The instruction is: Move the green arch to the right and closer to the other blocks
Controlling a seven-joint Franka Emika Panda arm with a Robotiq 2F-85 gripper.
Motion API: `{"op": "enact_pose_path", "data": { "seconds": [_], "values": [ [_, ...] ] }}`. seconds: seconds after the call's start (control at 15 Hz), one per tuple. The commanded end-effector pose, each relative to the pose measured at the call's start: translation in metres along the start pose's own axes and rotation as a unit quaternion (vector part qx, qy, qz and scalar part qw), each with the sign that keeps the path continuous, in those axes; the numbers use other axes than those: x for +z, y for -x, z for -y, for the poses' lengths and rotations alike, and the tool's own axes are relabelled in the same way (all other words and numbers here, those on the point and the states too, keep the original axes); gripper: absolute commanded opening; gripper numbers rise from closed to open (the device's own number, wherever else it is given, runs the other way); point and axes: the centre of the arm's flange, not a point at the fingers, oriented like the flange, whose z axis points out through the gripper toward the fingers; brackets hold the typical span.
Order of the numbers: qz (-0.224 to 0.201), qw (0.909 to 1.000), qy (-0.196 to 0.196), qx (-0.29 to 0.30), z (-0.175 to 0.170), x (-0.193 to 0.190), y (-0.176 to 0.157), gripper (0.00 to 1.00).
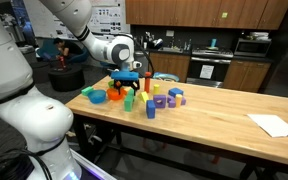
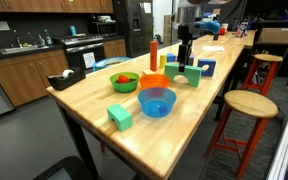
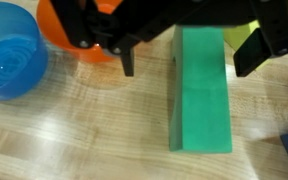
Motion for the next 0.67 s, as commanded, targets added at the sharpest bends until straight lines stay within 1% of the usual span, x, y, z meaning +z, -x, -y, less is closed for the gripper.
{"op": "enact_pose_path", "data": {
  "seconds": [0.0,0.13,0.2,0.27,0.33,0.53,0.6],
  "values": [
    [-0.005,0.9998,0.012,-0.014,-0.0024,0.0090,-0.0062,1.00],
    [-0.005,0.9998,0.014,-0.015,-0.0036,0.0112,-0.0064,1.00],
    [-0.006,0.9997,0.015,-0.016,-0.0046,0.0119,-0.0063,0.75],
    [-0.006,0.9997,0.017,-0.016,-0.0049,0.0122,-0.0062,0.74],
    [-0.007,0.9996,0.019,-0.017,-0.0051,0.0127,-0.0059,0.70],
    [-0.008,0.9994,0.025,-0.021,-0.0059,0.0134,-0.0061,0.47],
    [-0.007,0.9994,0.026,-0.023,-0.0062,0.0133,-0.0061,0.38]
  ]
}}
